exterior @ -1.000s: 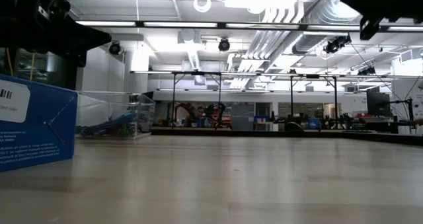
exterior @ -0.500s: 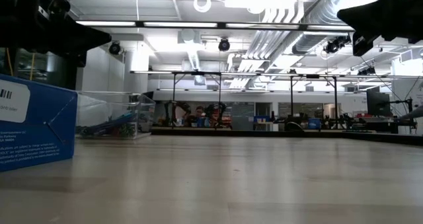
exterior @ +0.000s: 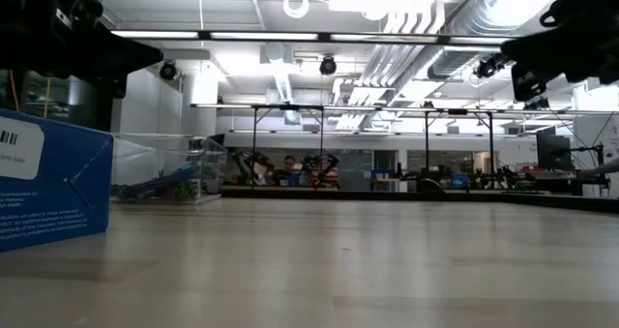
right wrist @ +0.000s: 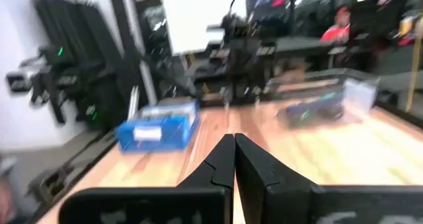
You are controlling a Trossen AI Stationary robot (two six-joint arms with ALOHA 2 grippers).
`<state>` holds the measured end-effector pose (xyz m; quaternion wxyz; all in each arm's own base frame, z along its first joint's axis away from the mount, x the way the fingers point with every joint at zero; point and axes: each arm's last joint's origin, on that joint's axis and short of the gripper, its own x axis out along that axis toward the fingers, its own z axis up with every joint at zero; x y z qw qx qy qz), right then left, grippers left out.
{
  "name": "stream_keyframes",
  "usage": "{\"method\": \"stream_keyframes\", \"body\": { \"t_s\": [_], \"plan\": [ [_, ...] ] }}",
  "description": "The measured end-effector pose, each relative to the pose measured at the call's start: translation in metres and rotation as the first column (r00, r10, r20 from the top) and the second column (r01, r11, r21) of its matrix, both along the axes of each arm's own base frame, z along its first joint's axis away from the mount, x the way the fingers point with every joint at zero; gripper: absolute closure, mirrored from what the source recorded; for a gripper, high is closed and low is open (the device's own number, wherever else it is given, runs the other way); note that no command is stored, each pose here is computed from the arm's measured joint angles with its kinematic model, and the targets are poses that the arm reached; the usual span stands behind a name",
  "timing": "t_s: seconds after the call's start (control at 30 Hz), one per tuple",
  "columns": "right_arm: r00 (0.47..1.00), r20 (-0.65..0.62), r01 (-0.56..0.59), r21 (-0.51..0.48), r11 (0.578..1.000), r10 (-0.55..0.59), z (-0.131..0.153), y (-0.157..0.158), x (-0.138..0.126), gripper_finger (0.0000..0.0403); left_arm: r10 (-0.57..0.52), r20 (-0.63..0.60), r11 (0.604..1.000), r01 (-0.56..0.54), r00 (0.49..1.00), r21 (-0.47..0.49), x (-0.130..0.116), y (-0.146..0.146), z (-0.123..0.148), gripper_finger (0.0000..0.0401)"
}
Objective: Pick and place USB-C Cables
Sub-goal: Return to Home Position
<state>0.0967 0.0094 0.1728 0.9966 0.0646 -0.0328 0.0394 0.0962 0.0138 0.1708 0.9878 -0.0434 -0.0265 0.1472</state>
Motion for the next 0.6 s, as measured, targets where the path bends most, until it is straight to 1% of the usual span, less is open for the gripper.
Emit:
{"method": "stream_keyframes", "body": {
  "t_s": [0.1, 0.23, 0.33, 0.4, 0.6],
  "plan": [
    [0.998, -0.053, -0.035, -0.016, 0.999, 0.034, -0.0050, 0.0010, 0.0002, 0.0403, 0.000, 0.000, 1.000, 0.000, 1.000, 0.001, 0.0000, 0.0000, 0.0000, 0.0401],
    [0.998, -0.051, -0.037, -0.045, 0.998, 0.035, -0.0049, 0.0011, 0.0001, 0.0403, 0.000, 0.000, 1.000, 0.000, 1.000, 0.001, 0.0000, 0.0000, 0.0000, 0.0401],
    [0.998, -0.047, -0.034, -0.122, 0.992, 0.029, -0.0051, 0.0011, 0.0002, 0.0403, 0.000, 0.000, 1.000, 0.000, 1.000, 0.001, 0.0000, 0.0000, 0.0000, 0.0401],
    [0.999, -0.046, -0.034, -0.137, 0.990, 0.028, -0.0051, 0.0011, 0.0002, 0.0403, 0.000, 0.000, 1.000, 0.000, 1.000, 0.000, 0.0000, 0.0000, 0.0000, 0.0401],
    [0.998, -0.058, -0.037, -0.005, 0.999, 0.036, -0.0052, 0.0011, 0.0002, 0.0403, 0.000, 0.000, 1.000, 0.000, 1.000, 0.001, 0.0000, 0.0000, 0.0000, 0.0401]
  ]
}}
